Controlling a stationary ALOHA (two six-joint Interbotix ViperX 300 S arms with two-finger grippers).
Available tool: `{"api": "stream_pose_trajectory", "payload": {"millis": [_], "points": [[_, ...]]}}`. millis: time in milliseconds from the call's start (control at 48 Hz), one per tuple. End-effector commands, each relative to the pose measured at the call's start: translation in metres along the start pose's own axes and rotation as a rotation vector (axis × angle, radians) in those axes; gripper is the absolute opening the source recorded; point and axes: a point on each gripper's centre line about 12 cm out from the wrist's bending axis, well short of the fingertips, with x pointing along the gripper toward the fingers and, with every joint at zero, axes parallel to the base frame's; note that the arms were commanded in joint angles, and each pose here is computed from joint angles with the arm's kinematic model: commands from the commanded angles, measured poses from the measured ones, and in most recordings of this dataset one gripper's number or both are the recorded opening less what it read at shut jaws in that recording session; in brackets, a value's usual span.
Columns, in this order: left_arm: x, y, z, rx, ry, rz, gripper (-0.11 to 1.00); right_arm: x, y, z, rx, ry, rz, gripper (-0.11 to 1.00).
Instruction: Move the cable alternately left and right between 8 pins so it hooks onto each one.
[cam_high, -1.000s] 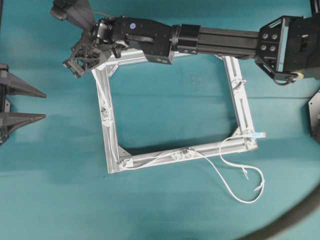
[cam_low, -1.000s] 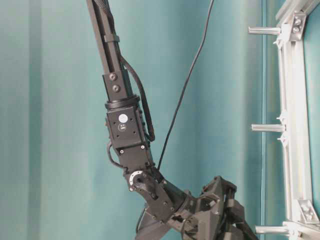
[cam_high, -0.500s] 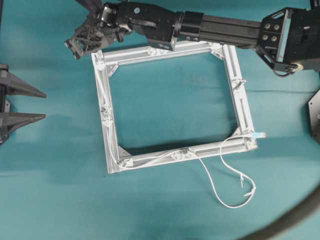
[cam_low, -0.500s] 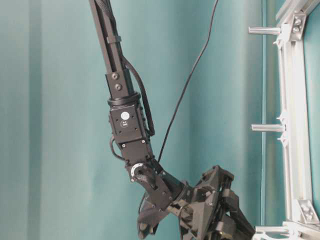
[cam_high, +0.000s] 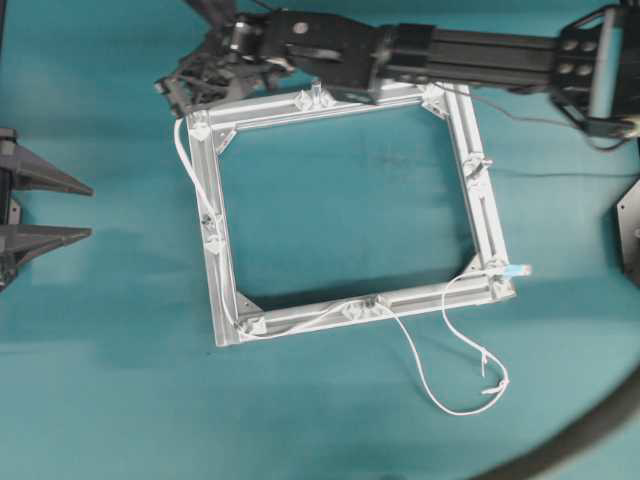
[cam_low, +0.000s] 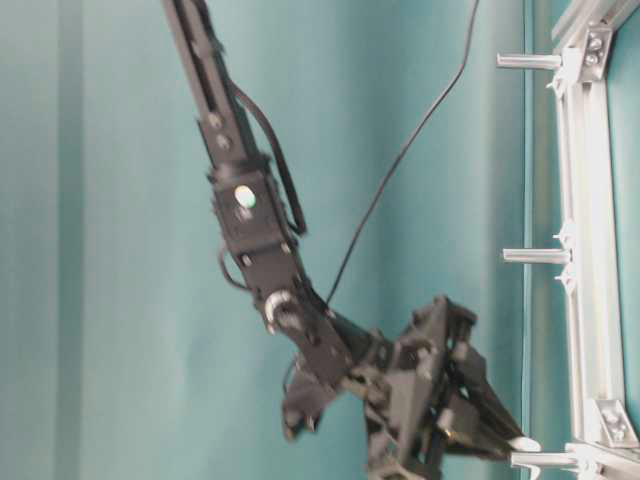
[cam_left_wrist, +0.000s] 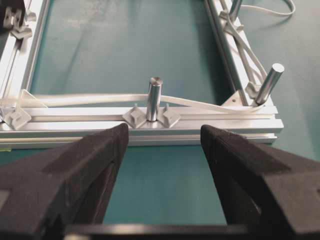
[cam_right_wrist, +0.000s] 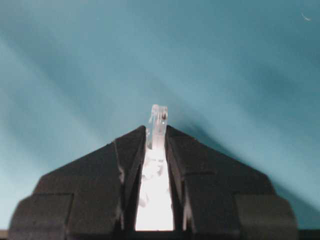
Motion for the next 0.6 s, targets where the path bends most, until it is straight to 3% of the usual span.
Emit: {"api": "stream_pose_trajectory", "payload": {"millis": [0, 292, 583], "points": [[0.0, 0.0, 0.007, -0.007, -0.02, 0.003, 0.72, -0.04, 0.012, 0.009, 0.013, -0.061, 0.06, 0.15], [0.0, 0.0, 0.007, -0.007, -0.017, 0.003, 0.72, -0.048, 0.003, -0.026, 0.038, -0.016, 0.056, 0.15], [0.0, 0.0, 0.007, -0.008, -0.019, 0.002, 0.72, -0.062, 0.01, -0.05, 0.017, 0.007, 0.073, 0.15]]}}
